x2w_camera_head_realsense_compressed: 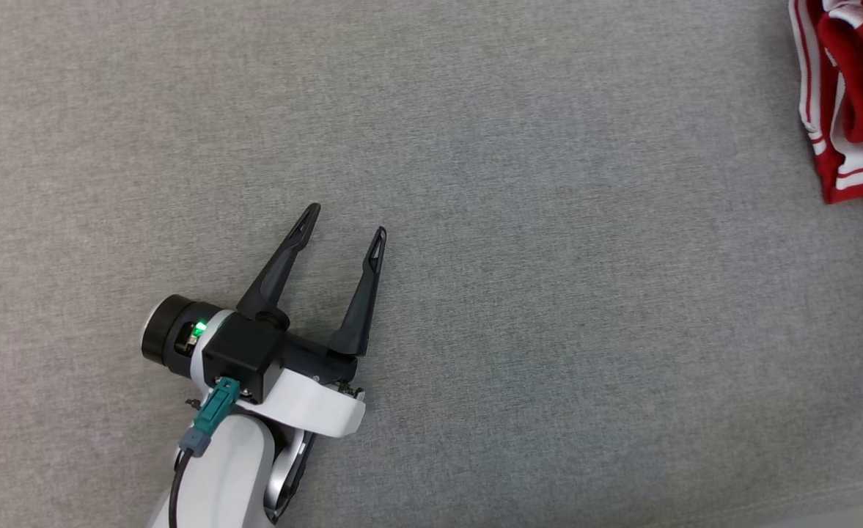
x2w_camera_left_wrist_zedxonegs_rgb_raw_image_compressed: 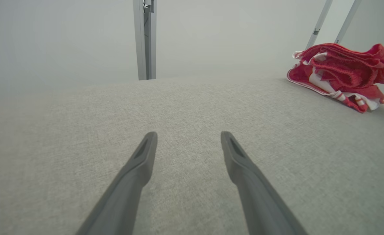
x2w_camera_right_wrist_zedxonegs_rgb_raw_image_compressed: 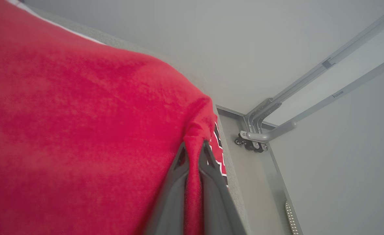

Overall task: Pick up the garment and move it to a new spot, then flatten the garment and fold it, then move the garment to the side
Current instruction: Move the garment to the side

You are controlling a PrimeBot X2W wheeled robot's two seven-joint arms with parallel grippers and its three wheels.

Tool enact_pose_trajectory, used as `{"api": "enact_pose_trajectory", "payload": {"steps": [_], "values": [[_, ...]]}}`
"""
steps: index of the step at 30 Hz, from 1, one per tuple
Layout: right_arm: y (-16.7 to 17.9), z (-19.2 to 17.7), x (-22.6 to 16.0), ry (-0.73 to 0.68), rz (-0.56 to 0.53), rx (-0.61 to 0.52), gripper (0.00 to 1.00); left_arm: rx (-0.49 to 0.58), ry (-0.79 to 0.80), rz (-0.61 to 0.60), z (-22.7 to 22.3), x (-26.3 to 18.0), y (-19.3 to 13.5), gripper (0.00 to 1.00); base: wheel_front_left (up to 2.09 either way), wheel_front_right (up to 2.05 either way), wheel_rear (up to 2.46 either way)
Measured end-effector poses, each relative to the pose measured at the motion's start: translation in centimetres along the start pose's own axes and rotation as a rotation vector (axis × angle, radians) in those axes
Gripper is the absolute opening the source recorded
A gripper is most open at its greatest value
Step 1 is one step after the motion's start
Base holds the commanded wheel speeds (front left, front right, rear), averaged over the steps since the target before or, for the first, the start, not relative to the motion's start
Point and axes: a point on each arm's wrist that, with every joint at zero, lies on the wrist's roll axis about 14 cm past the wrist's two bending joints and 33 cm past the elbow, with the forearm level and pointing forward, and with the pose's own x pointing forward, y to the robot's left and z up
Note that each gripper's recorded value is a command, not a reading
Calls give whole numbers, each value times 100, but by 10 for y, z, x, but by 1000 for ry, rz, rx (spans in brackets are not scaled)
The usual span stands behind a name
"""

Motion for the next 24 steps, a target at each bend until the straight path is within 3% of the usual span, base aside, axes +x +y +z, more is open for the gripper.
{"api": "enact_pose_trajectory", "payload": {"steps": [2,4,5,6,7,15,24], "values": [[4,-4,2,17,4,-9,1,5,-3,6,1,0,3,100,0,0,0],[6,-8,4,28,-1,11,35,7,-1,11,2,-2,4,100,0,0,0],[7,-9,4,34,-1,12,47,9,-1,12,2,-2,5,100,0,0,0],[7,-9,4,34,-1,9,95,10,-1,13,2,-3,5,100,0,0,0],[7,-8,4,32,-2,8,100,12,-1,13,3,-3,5,100,0,0,0],[13,39,6,-106,2,36,100,24,-18,19,13,-7,3,100,0,0,0],[110,89,-22,-274,193,180,100,19,-42,70,32,-26,2,100,0,0,0]]}}
